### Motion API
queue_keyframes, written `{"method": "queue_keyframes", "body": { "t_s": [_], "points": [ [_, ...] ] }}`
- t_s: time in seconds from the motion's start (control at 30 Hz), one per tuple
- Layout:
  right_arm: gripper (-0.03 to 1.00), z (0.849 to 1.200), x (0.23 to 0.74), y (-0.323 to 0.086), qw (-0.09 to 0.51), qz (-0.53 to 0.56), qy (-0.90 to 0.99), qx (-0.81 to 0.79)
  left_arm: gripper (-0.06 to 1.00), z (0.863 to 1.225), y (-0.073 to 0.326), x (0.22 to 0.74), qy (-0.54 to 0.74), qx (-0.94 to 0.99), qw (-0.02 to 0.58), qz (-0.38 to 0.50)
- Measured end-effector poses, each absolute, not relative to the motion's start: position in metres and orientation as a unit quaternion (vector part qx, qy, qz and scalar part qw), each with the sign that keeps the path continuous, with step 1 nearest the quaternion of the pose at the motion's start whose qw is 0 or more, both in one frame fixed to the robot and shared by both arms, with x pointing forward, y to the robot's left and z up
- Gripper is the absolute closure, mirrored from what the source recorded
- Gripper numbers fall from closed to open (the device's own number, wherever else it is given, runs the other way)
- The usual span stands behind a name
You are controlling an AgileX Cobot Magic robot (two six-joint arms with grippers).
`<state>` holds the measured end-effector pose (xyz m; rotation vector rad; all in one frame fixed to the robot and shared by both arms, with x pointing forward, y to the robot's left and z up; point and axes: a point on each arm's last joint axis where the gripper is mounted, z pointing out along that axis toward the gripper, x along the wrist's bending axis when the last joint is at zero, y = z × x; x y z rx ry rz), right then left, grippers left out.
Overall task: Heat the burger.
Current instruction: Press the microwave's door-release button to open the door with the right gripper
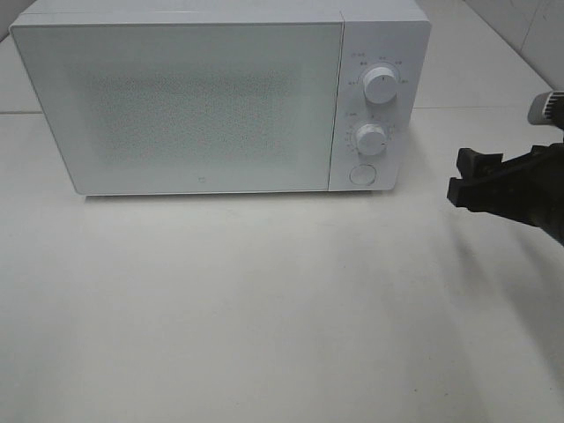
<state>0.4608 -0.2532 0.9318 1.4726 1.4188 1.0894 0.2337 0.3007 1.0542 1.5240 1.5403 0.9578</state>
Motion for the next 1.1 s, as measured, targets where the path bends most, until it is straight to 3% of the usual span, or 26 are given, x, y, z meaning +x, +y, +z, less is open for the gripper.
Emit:
{"method": "queue_keyframes", "body": {
  "t_s": [0.7,1.1],
  "points": [
    [0.22,0.906,0.445,-0.176,0.390,0.426,0.578,0.576,-0.04,1.054,0.301,0.234,0.602,0.596,0.377,0.375],
    [0.22,0.907,0.450,-0.167,0.355,0.460,0.529,0.619,-0.04,1.054,0.301,0.234,0.602,0.596,0.377,0.375]
  ]
}}
